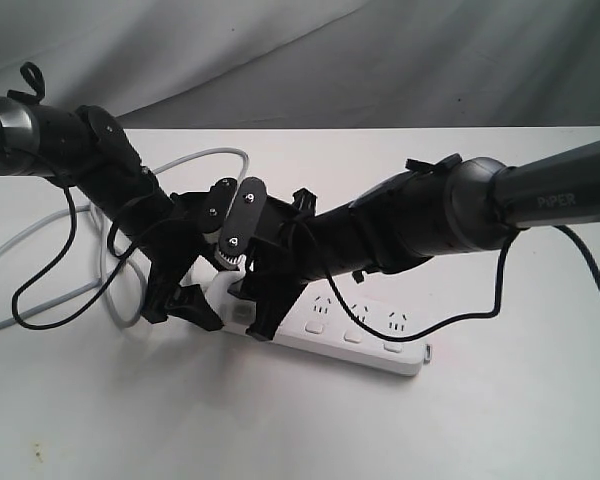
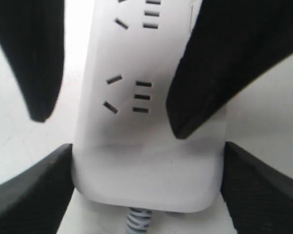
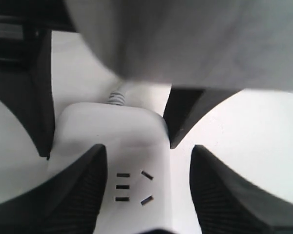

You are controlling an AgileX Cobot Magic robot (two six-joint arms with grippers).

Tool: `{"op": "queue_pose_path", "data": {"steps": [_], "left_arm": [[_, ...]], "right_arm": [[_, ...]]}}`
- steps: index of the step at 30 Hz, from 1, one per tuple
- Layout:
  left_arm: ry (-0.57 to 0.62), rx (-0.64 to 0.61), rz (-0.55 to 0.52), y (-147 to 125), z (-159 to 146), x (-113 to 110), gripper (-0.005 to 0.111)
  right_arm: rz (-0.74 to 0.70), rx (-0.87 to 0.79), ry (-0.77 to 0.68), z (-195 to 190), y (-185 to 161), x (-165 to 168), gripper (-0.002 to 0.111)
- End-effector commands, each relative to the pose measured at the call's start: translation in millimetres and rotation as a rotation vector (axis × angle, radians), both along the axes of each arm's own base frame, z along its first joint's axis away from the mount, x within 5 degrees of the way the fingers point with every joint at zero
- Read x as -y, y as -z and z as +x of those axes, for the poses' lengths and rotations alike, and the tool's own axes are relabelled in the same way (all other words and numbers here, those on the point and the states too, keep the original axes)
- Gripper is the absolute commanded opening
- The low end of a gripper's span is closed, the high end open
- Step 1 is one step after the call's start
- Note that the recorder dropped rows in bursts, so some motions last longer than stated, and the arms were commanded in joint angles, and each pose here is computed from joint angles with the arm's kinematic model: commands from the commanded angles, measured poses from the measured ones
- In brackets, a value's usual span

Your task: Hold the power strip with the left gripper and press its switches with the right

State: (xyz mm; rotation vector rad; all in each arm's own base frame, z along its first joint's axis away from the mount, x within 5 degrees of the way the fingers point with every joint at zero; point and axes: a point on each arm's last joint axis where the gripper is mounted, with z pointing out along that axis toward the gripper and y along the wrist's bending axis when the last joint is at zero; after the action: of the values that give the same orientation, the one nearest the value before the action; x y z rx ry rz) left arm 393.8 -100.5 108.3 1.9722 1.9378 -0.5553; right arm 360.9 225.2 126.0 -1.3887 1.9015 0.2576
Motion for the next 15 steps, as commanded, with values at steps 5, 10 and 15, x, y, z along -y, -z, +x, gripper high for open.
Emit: {"op": "queue_pose_path", "data": {"steps": [5,10,15], "left_arm": [[0.013,0.003,0.018,0.0,-0.4,0.1,0.067],[0.013,0.003,0.018,0.0,-0.4,0.1,0.067],[0.013,0.003,0.018,0.0,-0.4,0.1,0.067]], "right_arm": [[-0.03,0.027,-0.047,-2.2,-0.9,-3.9,0.049],[-0.037,0.025,-0.056,-4.0,0.4,-4.5,0.049],[-0.058,0.009,-0.07,-9.7,6.8,-2.4,0.049]]}}
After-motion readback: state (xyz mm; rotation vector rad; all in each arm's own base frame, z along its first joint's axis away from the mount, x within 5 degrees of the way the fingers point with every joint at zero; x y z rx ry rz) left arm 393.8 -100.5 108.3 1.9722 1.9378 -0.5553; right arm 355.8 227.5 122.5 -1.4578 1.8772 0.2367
